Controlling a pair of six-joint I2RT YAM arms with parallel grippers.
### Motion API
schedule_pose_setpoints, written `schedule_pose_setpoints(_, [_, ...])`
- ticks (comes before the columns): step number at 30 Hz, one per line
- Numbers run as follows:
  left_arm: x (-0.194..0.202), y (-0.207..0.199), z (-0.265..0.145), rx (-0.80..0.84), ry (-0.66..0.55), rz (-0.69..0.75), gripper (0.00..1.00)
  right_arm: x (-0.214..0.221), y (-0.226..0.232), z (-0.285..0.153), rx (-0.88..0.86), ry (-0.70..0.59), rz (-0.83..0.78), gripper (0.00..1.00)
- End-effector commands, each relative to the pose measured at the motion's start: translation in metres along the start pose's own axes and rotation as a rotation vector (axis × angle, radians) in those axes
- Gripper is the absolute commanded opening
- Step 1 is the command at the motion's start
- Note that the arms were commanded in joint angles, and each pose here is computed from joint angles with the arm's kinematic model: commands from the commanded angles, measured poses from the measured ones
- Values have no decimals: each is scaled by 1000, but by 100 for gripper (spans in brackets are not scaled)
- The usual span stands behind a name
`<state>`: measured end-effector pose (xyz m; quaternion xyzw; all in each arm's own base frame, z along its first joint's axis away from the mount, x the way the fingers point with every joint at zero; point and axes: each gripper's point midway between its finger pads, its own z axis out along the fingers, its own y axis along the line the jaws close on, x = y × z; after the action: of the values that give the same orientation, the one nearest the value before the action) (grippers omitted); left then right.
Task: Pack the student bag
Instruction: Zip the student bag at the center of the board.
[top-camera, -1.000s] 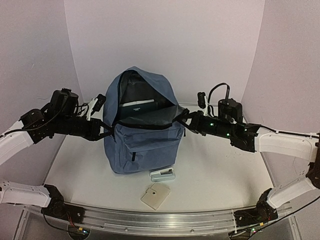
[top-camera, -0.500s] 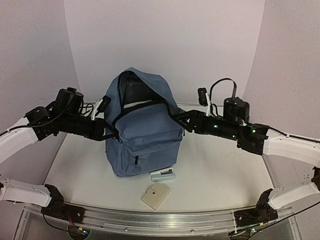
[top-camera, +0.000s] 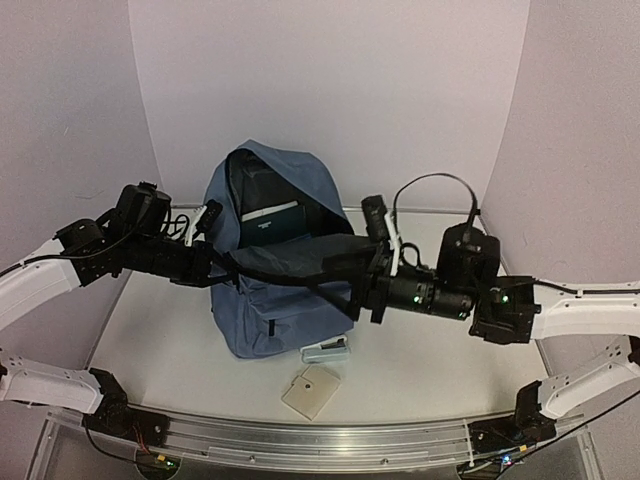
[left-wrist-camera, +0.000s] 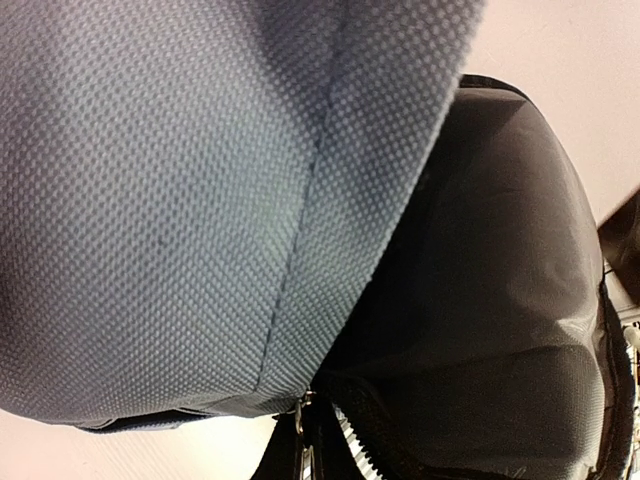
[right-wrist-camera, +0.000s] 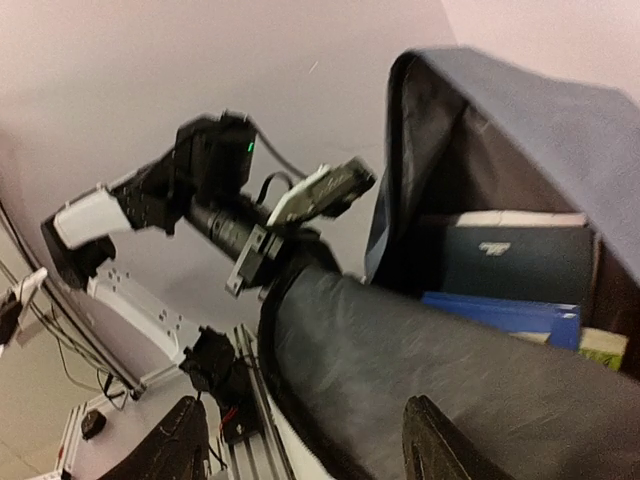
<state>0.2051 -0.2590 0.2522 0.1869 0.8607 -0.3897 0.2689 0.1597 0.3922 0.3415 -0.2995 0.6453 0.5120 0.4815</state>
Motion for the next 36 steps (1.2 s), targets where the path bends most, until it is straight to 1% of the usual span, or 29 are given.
schedule_pose_setpoints(1, [-25, -11, -7, 26, -101, 5, 0, 15, 48, 15, -47, -39, -117, 63])
schedule_pose_setpoints(3, [-25, -9, -7, 11, -101, -3, 0, 28, 72, 27, -69, -23, -146, 63])
schedule_pose_setpoints(6, [-26, -9, -7, 12, -102, -6, 0, 53, 76, 51, -9, 33, -170, 62])
schedule_pose_setpoints(9, [-26, -11, -8, 25, -103, -4, 0, 76, 58, 75, 95, 66, -148, 63])
schedule_pose_setpoints(12, [-24, -13, -10, 28, -97, -3, 0, 94, 31, 96, 250, 90, -163, 63])
schedule_pose_setpoints(15, [-23, -13, -11, 25, -87, -6, 0, 98, 7, 106, 401, 75, -195, 64])
schedule_pose_setpoints(18, [-21, -12, -12, 22, -78, -9, 0, 92, -12, 106, 530, 37, -228, 65])
schedule_pose_setpoints(22, [-20, -12, -13, 19, -75, -7, 0, 94, -27, 108, 635, 28, -288, 63])
schedule_pose_setpoints(25, [-20, -13, -15, 21, -78, -5, 0, 104, -36, 113, 683, 39, -333, 54])
schedule_pose_setpoints(30, [-22, -13, -18, 13, -94, -9, 0, 128, -49, 121, 742, 79, -397, 47])
schedule_pose_setpoints(31, [-24, -13, -20, 11, -101, -8, 0, 131, -54, 119, 766, 80, -404, 42])
schedule_pose_setpoints(32, [-25, -14, -21, 9, -109, -7, 0, 133, -58, 117, 792, 79, -409, 33])
schedule_pose_setpoints(34, [-27, -13, -26, -1, -130, -7, 0, 135, -65, 110, 836, 74, -416, 2])
schedule_pose_setpoints(35, [-29, -13, -28, -8, -143, -12, 0, 137, -68, 108, 848, 76, -418, 0])
schedule_pose_setpoints(36, [-31, -12, -31, -14, -159, -14, 0, 139, -68, 107, 845, 81, -418, 0])
